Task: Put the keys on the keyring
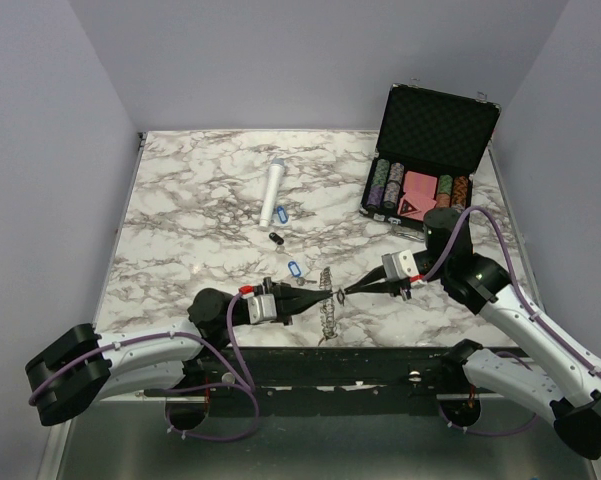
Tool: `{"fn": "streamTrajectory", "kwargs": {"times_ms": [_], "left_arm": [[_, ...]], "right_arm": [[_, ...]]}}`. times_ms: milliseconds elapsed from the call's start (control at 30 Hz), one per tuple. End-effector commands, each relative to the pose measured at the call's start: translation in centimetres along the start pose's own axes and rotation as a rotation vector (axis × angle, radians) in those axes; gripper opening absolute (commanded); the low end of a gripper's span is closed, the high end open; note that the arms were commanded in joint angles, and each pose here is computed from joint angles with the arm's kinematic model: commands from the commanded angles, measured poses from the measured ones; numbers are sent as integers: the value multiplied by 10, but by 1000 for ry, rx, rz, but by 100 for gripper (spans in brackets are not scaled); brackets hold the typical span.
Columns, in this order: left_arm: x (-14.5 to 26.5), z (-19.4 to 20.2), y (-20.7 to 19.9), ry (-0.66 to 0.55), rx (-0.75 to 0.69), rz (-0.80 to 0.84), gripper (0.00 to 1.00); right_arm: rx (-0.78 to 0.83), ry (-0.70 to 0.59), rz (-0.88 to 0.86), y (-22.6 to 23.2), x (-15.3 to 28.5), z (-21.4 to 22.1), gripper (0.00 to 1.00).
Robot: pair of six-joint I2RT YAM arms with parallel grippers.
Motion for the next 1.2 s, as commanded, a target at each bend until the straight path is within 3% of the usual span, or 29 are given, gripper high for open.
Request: {"fn": "streamTrajectory", "kwargs": {"times_ms": [0,1167], "left_arm": [[0,-17,7,-80,-13,-40,0],[1,-16,6,-90,16,-48,0]], "right_arm": [[4,-2,18,-2,-1,0,0],[-3,-26,14,-5,-7,-5,0]]}}
Point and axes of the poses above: each gripper's point midway between its finger pads, its own x axis back along the fingers, its own y axis along the line the jaws close on, z = x × y, the point moved 1 cm from there along x, back along the fingers, and after that the axes turned 5 degrees about -x, right-handed, at the moved point
